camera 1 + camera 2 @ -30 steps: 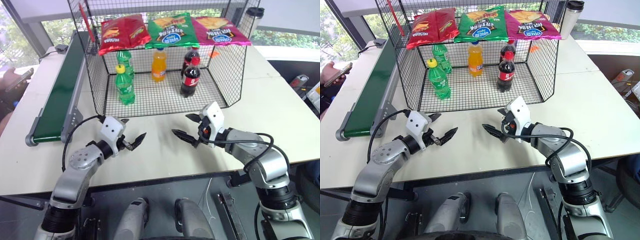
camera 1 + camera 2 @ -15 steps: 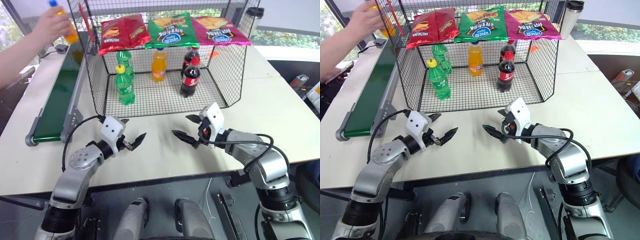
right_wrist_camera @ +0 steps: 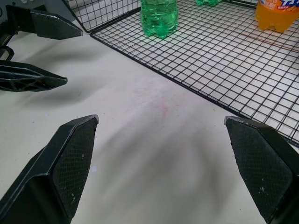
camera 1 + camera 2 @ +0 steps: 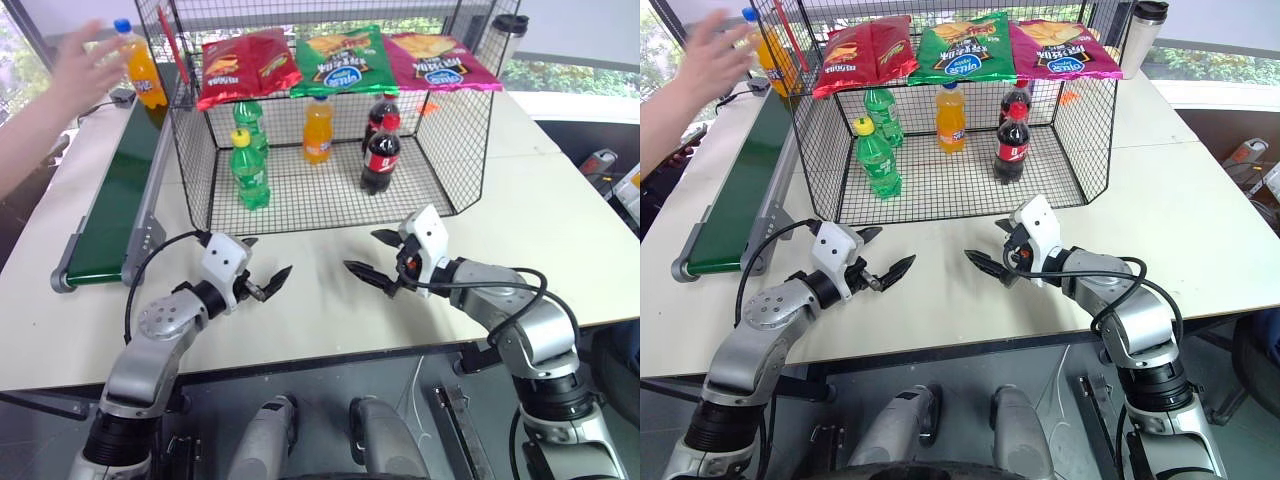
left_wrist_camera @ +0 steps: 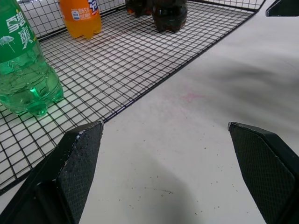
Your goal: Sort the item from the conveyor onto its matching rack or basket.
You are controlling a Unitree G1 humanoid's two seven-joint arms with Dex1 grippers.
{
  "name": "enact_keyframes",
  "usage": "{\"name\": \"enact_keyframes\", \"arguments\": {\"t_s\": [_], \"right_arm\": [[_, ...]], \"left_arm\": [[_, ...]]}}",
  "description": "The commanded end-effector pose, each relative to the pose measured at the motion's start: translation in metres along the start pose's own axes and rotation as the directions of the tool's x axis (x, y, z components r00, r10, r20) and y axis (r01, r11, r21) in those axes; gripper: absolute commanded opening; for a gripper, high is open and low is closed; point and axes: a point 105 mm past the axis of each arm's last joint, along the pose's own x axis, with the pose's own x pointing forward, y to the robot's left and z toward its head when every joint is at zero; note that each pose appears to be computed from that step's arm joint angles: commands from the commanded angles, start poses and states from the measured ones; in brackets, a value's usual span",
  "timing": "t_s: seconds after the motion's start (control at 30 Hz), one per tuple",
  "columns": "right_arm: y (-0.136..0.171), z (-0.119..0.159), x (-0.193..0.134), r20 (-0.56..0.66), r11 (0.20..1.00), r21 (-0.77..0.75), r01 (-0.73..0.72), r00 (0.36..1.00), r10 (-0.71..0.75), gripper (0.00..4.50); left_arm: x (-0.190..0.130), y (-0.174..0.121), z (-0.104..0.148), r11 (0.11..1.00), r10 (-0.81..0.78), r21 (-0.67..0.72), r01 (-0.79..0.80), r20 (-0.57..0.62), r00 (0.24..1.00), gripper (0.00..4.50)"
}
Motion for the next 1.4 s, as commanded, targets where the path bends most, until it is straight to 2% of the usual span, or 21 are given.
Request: {"name": "enact_keyframes", "arguments": {"t_s": [0.03,0.3,0.37,0.5,0.63,0.73,0.83,1.03,1.4], "right_arm": [[0.009,0.019,-0.003,0.061,0.998,-0.045,-0.044,0.997,0.047,4.49],[0.026,0.032,-0.008,0.074,0.983,-0.077,-0.166,0.982,0.171,4.49],[0.029,0.037,-0.008,0.086,0.977,-0.097,-0.188,0.977,0.197,4.49],[0.047,0.052,-0.015,0.108,0.937,-0.14,-0.32,0.936,0.336,4.49],[0.058,0.06,-0.018,0.11,0.9,-0.182,-0.397,0.901,0.42,4.49],[0.072,0.057,-0.025,0.065,0.834,-0.232,-0.501,0.847,0.527,4.49],[0.076,0.053,-0.026,0.035,0.811,-0.242,-0.533,0.83,0.556,4.49],[0.079,0.051,-0.021,0.011,0.805,-0.238,-0.543,0.827,0.562,4.49],[0.081,0.057,-0.016,0.022,0.821,-0.242,-0.516,0.843,0.537,4.49]], "left_arm": [[-0.002,0.002,0.018,0.999,0.01,0.047,-0.013,0.059,0.998,4.5],[-0.037,0.039,0.051,0.982,0.182,0.026,-0.186,0.108,0.977,4.5],[-0.048,0.054,0.056,0.967,0.25,0.015,-0.253,0.108,0.962,4.5],[-0.079,0.089,0.061,0.923,0.384,-0.06,-0.38,0.083,0.92,4.5],[-0.106,0.103,0.055,0.902,0.426,-0.089,-0.422,0.026,0.904,4.5],[-0.125,0.111,0.044,0.889,0.45,-0.079,-0.451,-0.034,0.892,4.5],[-0.143,0.121,0.033,0.853,0.506,-0.118,-0.508,-0.053,0.861,4.5],[-0.168,0.136,0.009,0.758,0.6,-0.261,-0.598,-0.084,0.796,4.5],[-0.178,0.152,-0.001,0.72,0.657,-0.226,-0.657,-0.086,0.749,4.5]]}}
